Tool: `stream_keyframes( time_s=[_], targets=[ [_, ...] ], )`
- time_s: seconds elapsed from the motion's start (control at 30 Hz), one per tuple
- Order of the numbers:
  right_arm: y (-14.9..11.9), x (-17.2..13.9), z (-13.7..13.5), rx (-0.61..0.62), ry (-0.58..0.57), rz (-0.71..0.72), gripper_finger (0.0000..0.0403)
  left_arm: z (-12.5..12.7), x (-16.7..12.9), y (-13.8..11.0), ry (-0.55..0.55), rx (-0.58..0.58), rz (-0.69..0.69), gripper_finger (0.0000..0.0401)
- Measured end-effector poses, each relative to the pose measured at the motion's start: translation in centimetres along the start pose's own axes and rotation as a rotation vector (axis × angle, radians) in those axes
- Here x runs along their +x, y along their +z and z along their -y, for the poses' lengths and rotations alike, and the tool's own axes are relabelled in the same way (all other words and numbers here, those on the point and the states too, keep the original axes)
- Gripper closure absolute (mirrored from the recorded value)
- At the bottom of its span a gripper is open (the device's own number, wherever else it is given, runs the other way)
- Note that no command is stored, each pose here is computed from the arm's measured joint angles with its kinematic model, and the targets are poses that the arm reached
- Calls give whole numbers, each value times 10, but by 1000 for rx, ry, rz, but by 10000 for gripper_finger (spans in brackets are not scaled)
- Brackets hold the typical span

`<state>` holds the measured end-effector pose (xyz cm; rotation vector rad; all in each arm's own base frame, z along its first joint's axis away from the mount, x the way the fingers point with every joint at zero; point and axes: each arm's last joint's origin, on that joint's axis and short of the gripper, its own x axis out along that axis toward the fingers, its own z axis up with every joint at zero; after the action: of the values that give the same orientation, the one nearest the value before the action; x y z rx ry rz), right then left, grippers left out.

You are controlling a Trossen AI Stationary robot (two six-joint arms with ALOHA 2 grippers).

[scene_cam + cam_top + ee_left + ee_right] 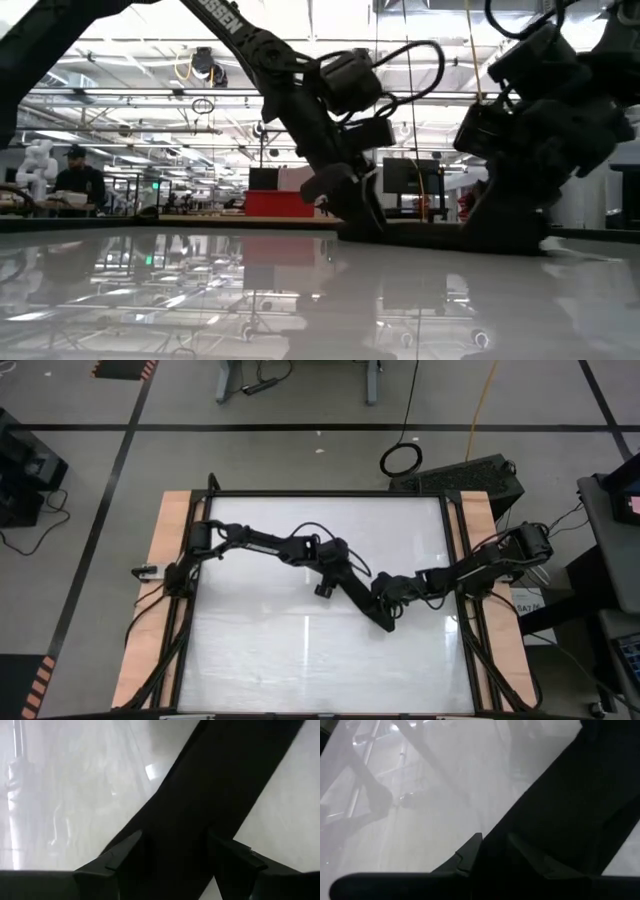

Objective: Roll towel
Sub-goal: Roll the black towel

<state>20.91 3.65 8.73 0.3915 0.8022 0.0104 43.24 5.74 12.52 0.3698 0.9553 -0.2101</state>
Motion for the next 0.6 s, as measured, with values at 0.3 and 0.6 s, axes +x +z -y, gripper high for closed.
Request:
stream_keyframes(
  time_s=[0.3, 0.6],
  targets=[
    [4, 1, -1, -29, 43, -24, 299, -21, -3, -23, -42, -23, -56, 189],
    [3, 0, -5, -25, 42, -21, 270, -23, -3, -28, -55, 11, -77, 189]
  ],
)
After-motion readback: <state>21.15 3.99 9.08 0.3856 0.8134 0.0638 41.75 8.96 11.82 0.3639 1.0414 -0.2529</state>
